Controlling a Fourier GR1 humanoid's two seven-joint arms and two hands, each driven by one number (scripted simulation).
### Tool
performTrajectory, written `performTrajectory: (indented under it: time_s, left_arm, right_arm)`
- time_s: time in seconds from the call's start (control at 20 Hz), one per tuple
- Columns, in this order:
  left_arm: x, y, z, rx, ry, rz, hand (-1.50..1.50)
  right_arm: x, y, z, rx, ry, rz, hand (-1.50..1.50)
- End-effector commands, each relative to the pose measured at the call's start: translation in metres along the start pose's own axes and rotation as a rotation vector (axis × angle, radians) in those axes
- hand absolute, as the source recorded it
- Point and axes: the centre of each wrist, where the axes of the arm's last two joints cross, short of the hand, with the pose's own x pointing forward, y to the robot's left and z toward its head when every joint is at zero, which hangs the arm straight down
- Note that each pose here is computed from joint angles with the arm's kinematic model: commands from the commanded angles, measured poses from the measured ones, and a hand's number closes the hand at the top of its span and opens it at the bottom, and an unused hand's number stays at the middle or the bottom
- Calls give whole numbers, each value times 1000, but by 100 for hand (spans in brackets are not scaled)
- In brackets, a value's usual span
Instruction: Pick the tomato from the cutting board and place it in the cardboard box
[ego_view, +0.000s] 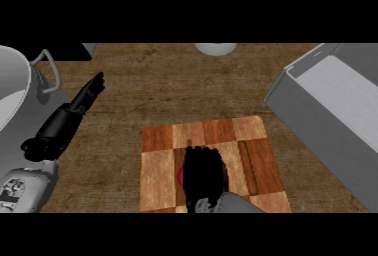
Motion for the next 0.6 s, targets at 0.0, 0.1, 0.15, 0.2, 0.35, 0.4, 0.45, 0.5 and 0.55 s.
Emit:
performTrajectory:
  time_s: [0.0, 0.1, 0.15, 0.2, 0.35, 0.4, 0.45, 0.5, 0.55]
  left_arm:
    - [0, -6, -5, -5, -9, -3, 0]
    - [4, -8, 0, -5, -5, 0, 0]
    - [0, 15, 0, -6, -9, -12, 0]
    - [5, -12, 1, -6, -3, 11, 0]
    - [6, -22, -8, -1, -5, -9, 0]
    - [5, 6, -6, 0, -11, -19, 0]
    - [-4, -11, -1, -11, -8, 8, 0]
    - [2, -9, 6, -4, 2, -5, 0]
    - [23, 1, 3, -12, -9, 10, 0]
  right_arm:
    - [8, 8, -2, -63, 59, 86, 150]
    - [14, 11, 2, -121, 52, 96, 150]
    - [17, 11, 2, -122, 59, 101, 150]
    - [12, 3, -15, -146, 68, 107, 150]
    - [13, 16, -4, -182, 15, 132, 150]
    - [18, -14, -6, -191, 16, 135, 150]
    - [7, -8, -30, -195, -54, 109, 150]
    - [-19, -23, -51, -204, -118, 83, 150]
    - [-26, -50, -52, -203, -178, 32, 150]
